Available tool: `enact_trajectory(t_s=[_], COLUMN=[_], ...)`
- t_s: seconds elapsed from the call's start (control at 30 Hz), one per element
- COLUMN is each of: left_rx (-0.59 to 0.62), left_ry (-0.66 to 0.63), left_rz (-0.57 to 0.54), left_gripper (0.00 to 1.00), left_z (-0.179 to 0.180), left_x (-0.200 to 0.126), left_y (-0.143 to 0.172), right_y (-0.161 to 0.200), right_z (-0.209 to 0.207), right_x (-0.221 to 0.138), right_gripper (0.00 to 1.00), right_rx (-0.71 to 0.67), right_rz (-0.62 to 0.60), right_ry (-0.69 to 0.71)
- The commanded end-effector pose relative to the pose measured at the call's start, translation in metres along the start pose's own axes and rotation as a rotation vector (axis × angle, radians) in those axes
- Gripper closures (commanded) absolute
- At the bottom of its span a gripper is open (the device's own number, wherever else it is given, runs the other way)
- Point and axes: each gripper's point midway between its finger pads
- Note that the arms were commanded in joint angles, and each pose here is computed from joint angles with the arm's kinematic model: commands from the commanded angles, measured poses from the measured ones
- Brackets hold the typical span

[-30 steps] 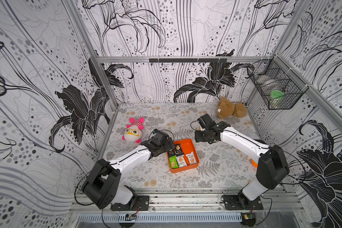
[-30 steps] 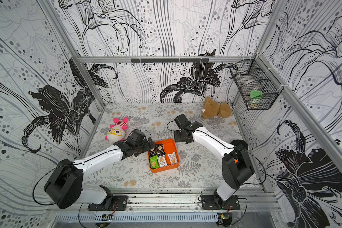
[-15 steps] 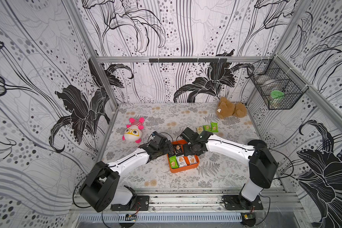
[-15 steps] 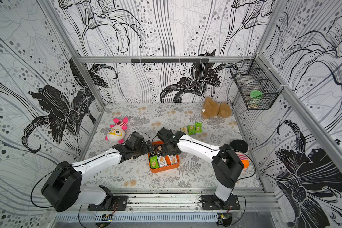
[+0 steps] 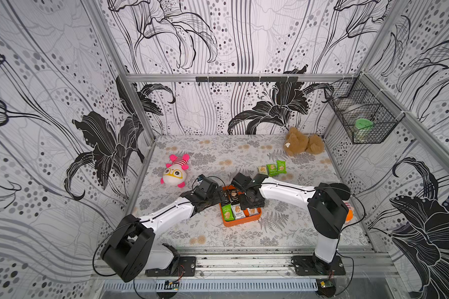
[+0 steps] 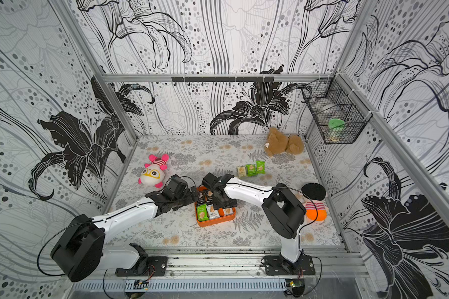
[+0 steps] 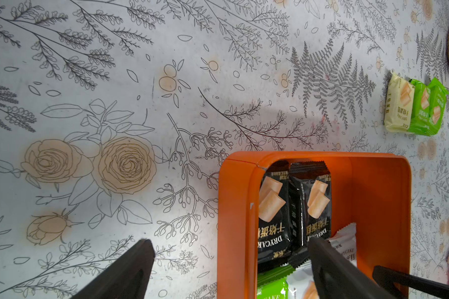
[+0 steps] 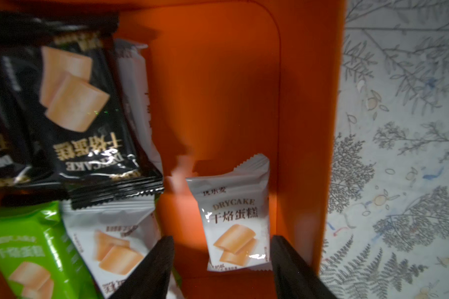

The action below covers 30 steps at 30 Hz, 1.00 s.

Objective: Take the cookies out of the storage box
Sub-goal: Pick up the cookie from the storage box.

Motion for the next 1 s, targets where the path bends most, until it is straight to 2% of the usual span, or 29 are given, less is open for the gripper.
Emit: enact_trajectory(t_s=[0.0, 0.53, 0.7, 0.97], left_rx=[0.005, -0.037, -0.036, -0.026], left_ry=[0.003, -0.009, -0.009, -0.015], left_rz=[-0.044, -0.056, -0.047, -0.035], left_gripper=[0.03, 0.03, 0.03, 0.03], left_z=[-0.002, 0.000, 0.000, 0.002], left_x=[-0.003, -0.002, -0.001, 0.001], left_y=[-0.009, -0.011, -0.009, -0.006], right_y=[0.000, -0.012, -0.024, -0.027], right_z=[-0.005, 0.011, 0.023, 0.011], right_x=[0.002, 0.021, 0.011, -0.003], right_gripper=[0.35, 0.43, 0.44, 0.42], right_rx=[0.019, -0.023, -0.021, -0.051], right_rz=[0.002, -0.019, -0.058, -0.089], right_ry=[0.036, 0.037, 0.000, 0.030])
Point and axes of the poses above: each gripper's point midway between its finger pads, its own x axis out along the fingers, its own z axis along the line the jaws close on, y = z × x, and after that the axes turned 13 degrees about x, right-handed
